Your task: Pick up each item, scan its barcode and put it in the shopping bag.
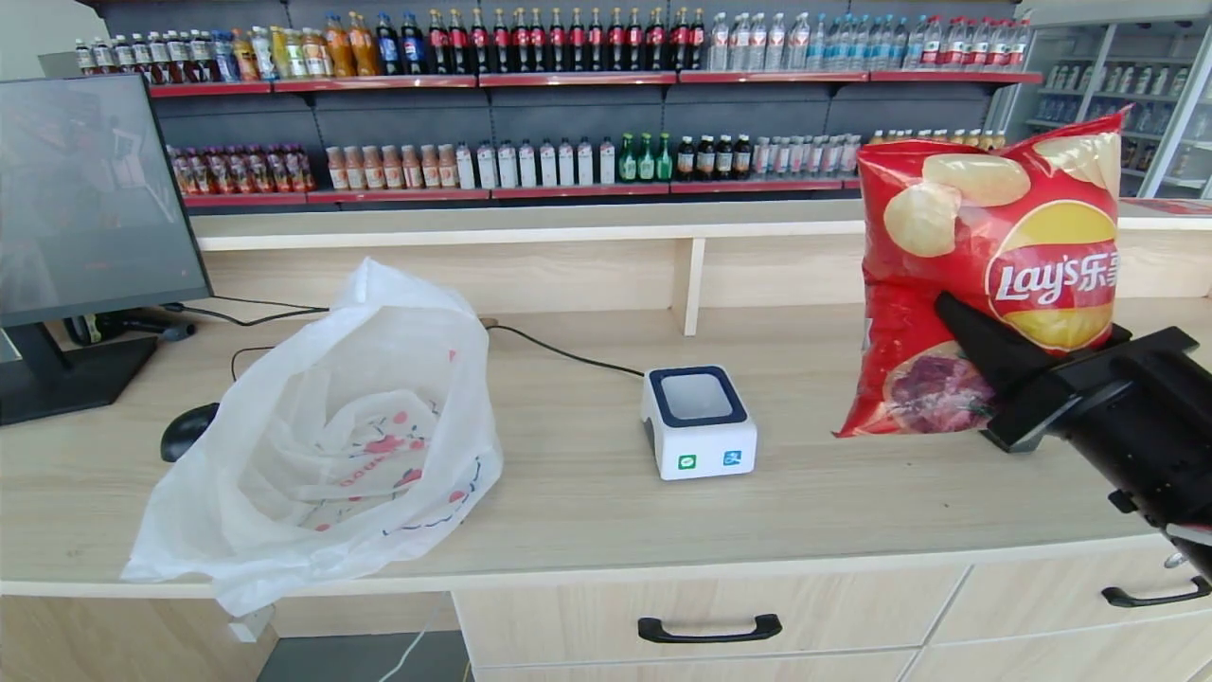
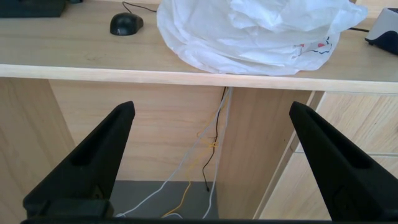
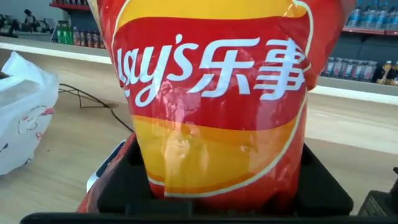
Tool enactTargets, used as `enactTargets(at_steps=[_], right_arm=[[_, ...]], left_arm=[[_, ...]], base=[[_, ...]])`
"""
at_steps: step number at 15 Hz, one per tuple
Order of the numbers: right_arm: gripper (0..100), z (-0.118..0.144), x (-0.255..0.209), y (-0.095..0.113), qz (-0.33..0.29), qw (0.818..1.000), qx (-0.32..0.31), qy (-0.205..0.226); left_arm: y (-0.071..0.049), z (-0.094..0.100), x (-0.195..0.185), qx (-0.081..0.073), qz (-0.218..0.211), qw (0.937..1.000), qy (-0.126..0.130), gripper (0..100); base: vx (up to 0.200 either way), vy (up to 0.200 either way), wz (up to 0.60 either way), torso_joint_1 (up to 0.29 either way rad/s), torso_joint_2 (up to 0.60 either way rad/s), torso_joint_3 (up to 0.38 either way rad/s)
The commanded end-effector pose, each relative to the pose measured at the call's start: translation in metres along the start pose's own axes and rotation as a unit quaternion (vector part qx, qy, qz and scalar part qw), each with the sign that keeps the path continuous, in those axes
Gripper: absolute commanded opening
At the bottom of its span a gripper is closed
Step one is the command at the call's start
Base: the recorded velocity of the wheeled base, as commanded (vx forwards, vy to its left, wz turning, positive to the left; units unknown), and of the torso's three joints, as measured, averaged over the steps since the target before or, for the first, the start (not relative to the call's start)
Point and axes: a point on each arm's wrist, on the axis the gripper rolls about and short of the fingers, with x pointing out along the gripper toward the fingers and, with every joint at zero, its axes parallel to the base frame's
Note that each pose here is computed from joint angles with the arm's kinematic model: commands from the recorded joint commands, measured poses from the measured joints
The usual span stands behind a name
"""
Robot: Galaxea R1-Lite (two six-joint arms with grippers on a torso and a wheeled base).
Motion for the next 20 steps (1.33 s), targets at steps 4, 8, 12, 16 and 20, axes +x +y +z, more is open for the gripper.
enactTargets(at_steps=[4,8,12,16,20], right_arm=[[0,-0.003,-0.002,-0.011,-0.024,1.0,-0.004,0.001],[0,-0.01,0.002,-0.011,-0.023,1.0,-0.003,0.013],[0,-0.015,0.007,-0.01,-0.022,1.0,-0.002,0.02],[0,-0.02,-0.004,-0.009,-0.007,0.999,-0.001,0.036],[0,-0.018,-0.009,-0.009,-0.004,0.999,-0.001,0.034]], left_arm=[[0.0,0.0,0.0,-0.001,0.0,1.0,0.0,100],[0.0,0.0,0.0,0.0,0.0,1.0,0.0,100],[0.0,0.0,0.0,-0.002,0.001,1.0,0.0,100],[0.0,0.0,0.0,-0.002,0.001,1.0,0.0,100],[0.0,0.0,0.0,-0.002,0.0,1.0,-0.001,100]], base=[[-0.05,0.0,0.0,0.001,0.0,0.001],[0.0,0.0,0.0,0.0,0.0,0.0],[0.2,0.2,0.0,-0.001,0.0,0.005],[0.2,0.2,0.0,0.019,0.01,-0.001],[0.1,0.2,0.0,-0.008,0.0,0.007]])
